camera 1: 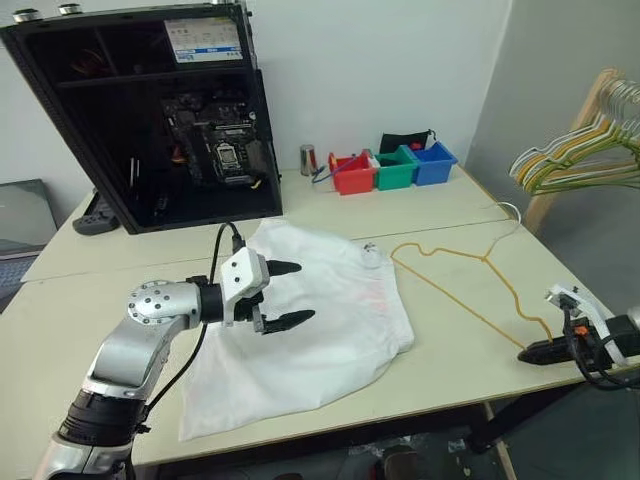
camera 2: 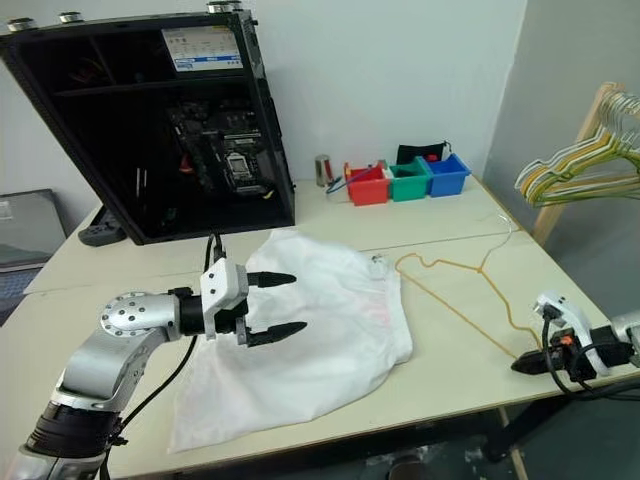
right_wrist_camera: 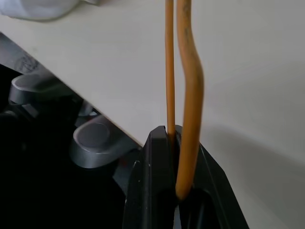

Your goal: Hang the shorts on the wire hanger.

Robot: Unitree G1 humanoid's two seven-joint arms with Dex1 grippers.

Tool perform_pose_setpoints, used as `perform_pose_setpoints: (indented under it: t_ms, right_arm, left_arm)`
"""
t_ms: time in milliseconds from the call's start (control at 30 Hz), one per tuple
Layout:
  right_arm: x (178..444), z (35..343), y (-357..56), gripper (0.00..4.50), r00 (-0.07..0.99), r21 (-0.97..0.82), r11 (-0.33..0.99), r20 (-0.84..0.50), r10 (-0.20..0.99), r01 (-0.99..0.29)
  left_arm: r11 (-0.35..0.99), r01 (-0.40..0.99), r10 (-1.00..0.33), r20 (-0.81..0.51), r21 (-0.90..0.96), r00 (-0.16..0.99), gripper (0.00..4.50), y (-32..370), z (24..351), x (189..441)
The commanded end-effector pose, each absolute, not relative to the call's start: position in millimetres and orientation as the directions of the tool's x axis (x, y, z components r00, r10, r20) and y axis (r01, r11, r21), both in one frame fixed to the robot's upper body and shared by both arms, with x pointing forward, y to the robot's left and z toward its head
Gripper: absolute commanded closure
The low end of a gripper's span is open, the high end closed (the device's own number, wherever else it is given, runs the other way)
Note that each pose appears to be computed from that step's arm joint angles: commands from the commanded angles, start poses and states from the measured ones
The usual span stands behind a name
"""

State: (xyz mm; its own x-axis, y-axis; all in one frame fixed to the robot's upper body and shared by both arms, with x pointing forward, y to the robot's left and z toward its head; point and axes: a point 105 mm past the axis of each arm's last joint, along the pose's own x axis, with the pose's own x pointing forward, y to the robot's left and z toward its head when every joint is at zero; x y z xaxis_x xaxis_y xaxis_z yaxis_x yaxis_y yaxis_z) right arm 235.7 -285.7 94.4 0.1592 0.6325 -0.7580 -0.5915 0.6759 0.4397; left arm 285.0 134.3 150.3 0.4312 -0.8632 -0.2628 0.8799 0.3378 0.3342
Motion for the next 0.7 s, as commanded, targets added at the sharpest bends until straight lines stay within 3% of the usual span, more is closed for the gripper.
perform_pose_setpoints:
  t_ms: [33, 367, 700]
  right_arm:
    - [223, 98, -283, 4.50, 0.116, 0.526, 0.653, -0.724, 0.680, -0.544]
    - [206, 83, -280, 4.50, 0.069, 0.635, 0.655, -0.694, 0.716, -0.409]
    - [203, 80, -299, 4.50, 0.128, 0.633, 0.706, -0.709, 0.693, -0.316]
  left_arm:
    - [0.363, 0.871, -0.866, -0.225, 0.332, 0.447, 0.01, 132, 158, 271]
    - [0.405, 0.861, -0.844, -0.236, 0.309, 0.481, 0.01, 137, 150, 262]
    - [0.415, 0.859, -0.838, -0.242, 0.299, 0.489, 0.01, 140, 149, 260]
